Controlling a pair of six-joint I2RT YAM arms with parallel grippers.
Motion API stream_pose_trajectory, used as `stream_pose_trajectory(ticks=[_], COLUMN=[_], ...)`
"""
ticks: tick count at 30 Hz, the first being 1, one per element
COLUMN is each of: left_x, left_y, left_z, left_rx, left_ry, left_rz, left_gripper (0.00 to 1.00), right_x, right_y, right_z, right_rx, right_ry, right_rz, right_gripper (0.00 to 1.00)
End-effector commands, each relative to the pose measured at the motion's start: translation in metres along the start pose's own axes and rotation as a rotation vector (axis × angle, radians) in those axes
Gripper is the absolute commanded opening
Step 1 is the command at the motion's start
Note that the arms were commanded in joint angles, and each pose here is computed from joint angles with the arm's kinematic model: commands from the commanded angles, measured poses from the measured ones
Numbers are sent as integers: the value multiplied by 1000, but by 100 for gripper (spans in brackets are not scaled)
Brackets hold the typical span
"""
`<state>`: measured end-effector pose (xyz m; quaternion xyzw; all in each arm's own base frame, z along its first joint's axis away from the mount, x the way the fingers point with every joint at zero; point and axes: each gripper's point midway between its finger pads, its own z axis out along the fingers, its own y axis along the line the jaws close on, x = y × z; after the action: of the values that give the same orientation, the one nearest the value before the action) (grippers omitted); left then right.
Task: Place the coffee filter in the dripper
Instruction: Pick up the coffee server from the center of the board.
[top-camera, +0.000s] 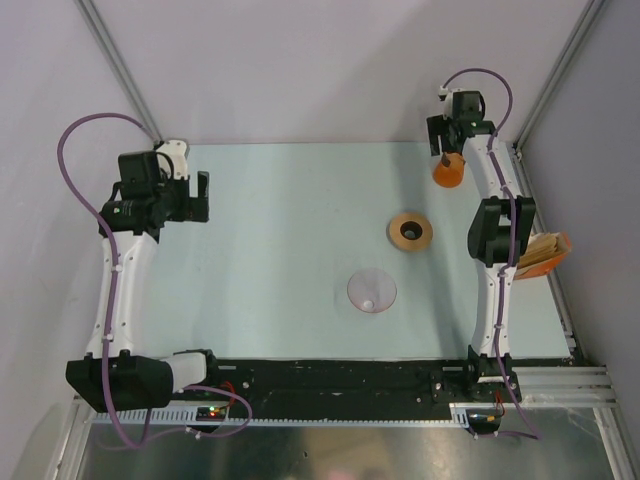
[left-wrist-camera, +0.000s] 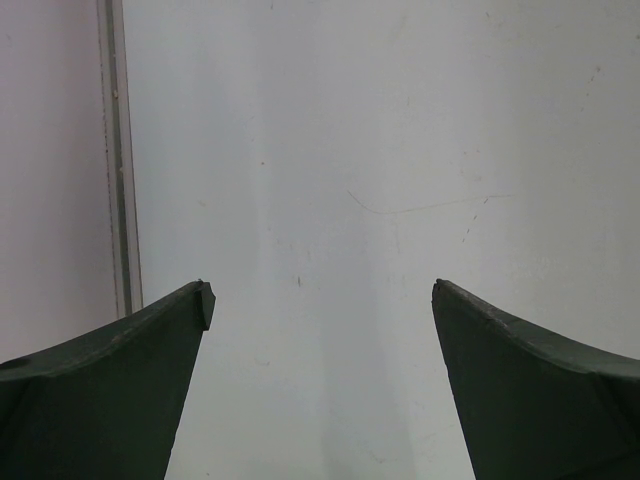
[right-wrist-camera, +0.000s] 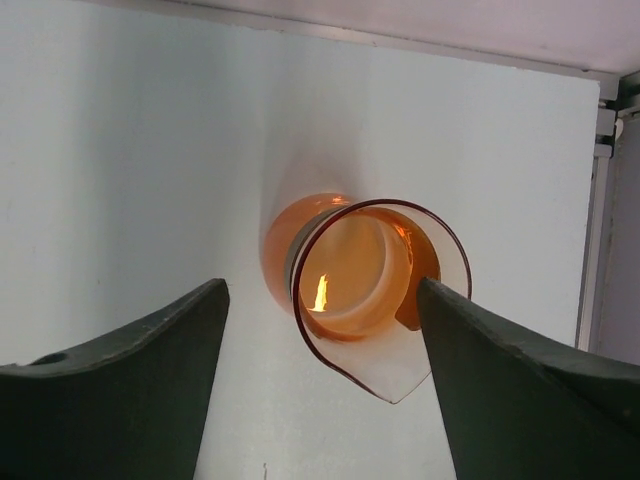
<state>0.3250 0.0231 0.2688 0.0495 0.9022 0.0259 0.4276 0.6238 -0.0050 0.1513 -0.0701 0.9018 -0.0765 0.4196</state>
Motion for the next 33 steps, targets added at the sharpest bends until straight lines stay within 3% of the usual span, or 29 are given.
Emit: stream_pose_trajectory(ticks=[1,7,21,33], left_x=[-9,-8,-5,-4], left_y=[0,0,-1,-3], left_z=[-1,0,-2,-6], left_rx=[7,8,14,17], left_ry=[-38,-35,-36,-44], left_rz=[35,46,51,45], left_gripper=[98,98,98,98], right_x=[-10,-10,5,0], right_y=[0,4,21,17], right_z=[-5,-6,-5,-10], right_rx=[-20,-46,-84,-60], right_ry=[-27,-31,27,20], right_rz=[-28,-63,-137,-164], right_gripper=[77,58,40,2])
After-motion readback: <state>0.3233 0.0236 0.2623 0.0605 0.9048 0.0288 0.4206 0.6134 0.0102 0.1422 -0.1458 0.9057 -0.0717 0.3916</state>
